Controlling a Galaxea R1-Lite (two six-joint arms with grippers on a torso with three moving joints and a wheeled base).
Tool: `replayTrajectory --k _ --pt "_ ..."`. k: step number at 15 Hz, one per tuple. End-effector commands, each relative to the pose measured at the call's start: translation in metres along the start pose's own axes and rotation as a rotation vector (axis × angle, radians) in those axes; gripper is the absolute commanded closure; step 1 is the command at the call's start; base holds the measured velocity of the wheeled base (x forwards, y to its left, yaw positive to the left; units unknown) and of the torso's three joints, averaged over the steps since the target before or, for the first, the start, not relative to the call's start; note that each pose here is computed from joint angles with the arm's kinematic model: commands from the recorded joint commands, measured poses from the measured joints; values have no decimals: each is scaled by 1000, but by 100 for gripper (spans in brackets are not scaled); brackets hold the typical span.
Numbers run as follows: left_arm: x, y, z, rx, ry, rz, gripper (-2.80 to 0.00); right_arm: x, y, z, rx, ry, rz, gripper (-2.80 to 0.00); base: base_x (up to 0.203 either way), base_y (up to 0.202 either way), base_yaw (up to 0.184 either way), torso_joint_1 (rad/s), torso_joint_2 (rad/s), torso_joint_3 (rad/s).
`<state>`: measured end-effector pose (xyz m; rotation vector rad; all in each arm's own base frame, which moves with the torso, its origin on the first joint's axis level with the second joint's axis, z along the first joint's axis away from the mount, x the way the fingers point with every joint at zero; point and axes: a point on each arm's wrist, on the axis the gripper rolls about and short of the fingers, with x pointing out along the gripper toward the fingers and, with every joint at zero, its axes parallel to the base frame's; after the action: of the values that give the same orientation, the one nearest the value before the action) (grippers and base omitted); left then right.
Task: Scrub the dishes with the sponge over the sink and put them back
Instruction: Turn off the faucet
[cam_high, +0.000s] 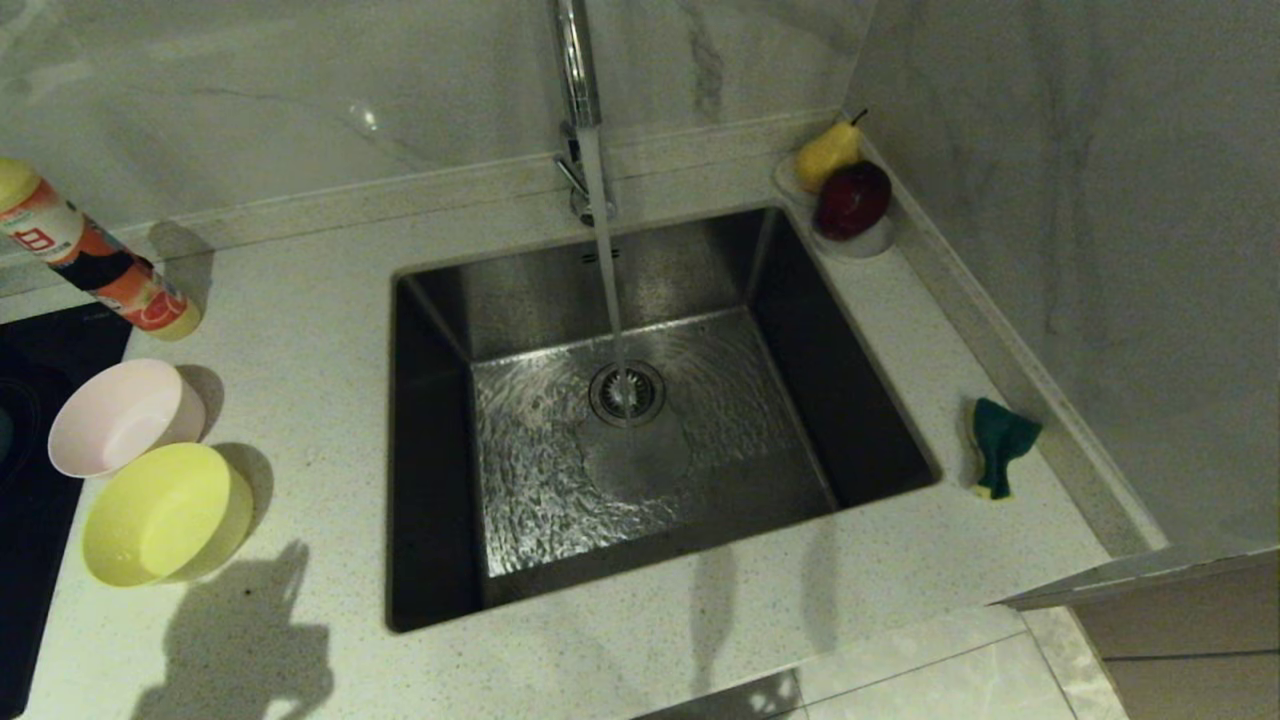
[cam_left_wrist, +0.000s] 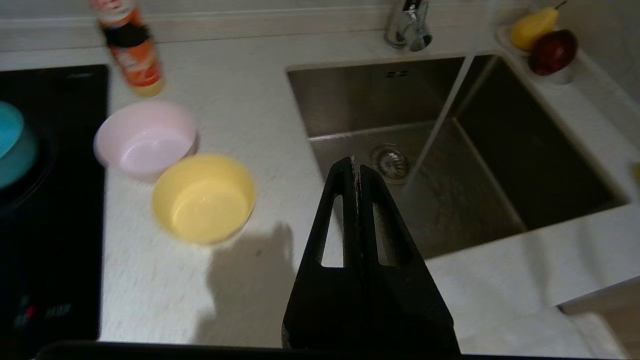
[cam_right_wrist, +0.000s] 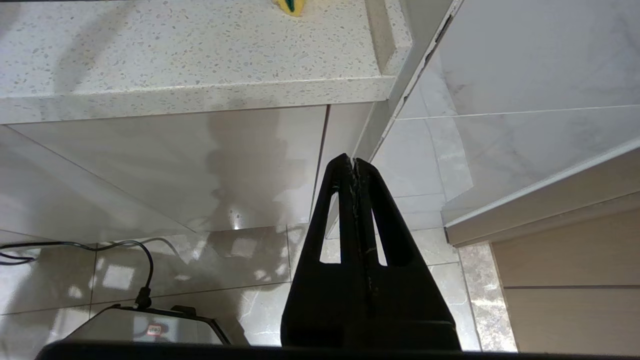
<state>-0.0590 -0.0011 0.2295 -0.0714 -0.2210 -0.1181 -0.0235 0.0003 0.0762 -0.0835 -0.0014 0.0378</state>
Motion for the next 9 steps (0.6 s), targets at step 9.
replayTrajectory --k 9 --pt "272 10 46 -271 347 -288 0 0 0 0 -1 0 0 0 0 0 0 0 0 0"
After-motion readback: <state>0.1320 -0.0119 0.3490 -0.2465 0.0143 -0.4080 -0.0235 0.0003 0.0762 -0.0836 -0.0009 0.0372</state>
